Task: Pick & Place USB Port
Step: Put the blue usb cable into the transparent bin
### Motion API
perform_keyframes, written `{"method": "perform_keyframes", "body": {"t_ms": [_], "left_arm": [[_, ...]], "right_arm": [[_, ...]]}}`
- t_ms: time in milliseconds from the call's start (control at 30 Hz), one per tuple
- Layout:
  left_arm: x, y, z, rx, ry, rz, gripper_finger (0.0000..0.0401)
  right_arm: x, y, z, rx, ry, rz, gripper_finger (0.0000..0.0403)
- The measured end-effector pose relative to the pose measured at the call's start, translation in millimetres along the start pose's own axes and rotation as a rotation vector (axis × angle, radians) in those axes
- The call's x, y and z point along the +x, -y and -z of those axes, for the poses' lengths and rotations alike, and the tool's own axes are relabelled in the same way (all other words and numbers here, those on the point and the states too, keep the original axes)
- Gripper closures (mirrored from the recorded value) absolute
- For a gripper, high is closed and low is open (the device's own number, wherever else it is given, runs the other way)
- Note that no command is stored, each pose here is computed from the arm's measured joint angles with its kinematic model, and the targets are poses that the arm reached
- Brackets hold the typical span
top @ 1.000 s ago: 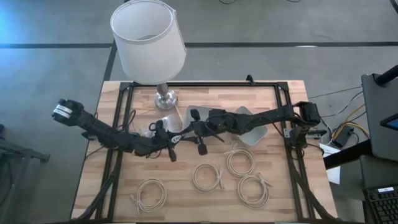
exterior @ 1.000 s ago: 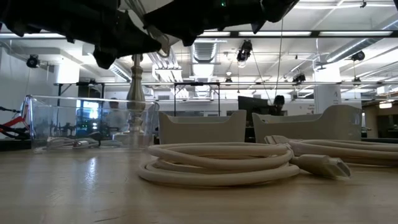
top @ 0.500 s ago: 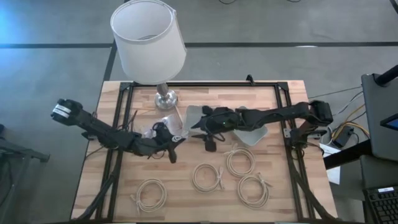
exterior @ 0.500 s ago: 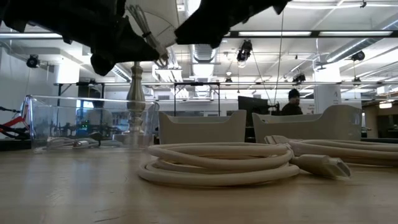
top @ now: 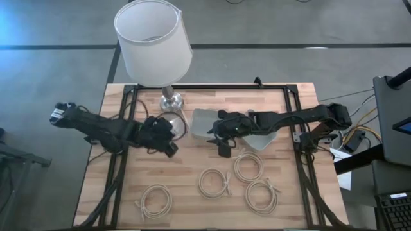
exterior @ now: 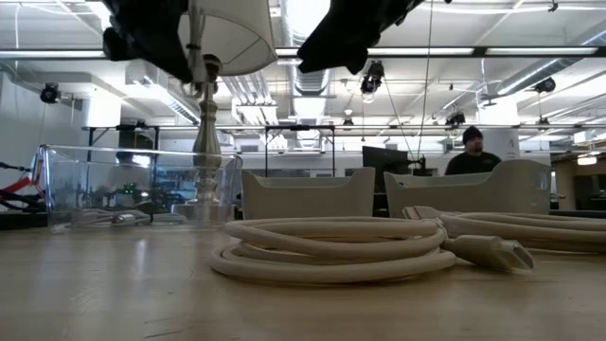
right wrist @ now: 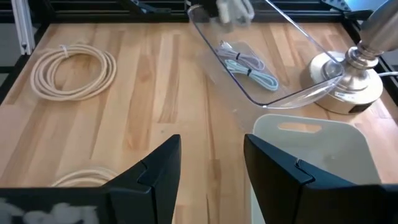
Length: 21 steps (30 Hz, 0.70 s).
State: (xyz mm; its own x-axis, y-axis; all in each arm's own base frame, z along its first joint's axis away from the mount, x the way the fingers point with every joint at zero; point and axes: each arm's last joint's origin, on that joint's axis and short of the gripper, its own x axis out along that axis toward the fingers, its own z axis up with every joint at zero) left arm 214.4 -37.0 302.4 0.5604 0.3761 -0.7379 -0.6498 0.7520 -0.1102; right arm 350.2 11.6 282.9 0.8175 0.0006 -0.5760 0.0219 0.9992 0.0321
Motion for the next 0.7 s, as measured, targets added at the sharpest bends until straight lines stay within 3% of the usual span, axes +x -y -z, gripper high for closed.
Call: {"method": "perform_keyframes", "body": {"t_ms": [133,267,467,700], "left_arm": [[11.3,-25.2,-11.8,-0.06,-0.075,-0.122,0.0385],[34.4,-51.6,-18.3,-0.131,-0.19,-0.16,0.0384],[70.2,-75.6,-13.1,-0.179,-0.39,-0.078,0.0383],[97.4,-78.0,-2.8,-0.149,-0.52,-0.059,0.0383]], "right_arm": [[0.0,0.0,0.3,0.009,-0.003,0.0,0.0235],[0.0,0.0,0.3,0.02,-0.003,0.0,0.024],[0.0,0.1,0.5,0.015,-0.005,0.0,0.0247],[-0.1,0.2,2.2,0.004,-0.023,0.002,0.0254]]}}
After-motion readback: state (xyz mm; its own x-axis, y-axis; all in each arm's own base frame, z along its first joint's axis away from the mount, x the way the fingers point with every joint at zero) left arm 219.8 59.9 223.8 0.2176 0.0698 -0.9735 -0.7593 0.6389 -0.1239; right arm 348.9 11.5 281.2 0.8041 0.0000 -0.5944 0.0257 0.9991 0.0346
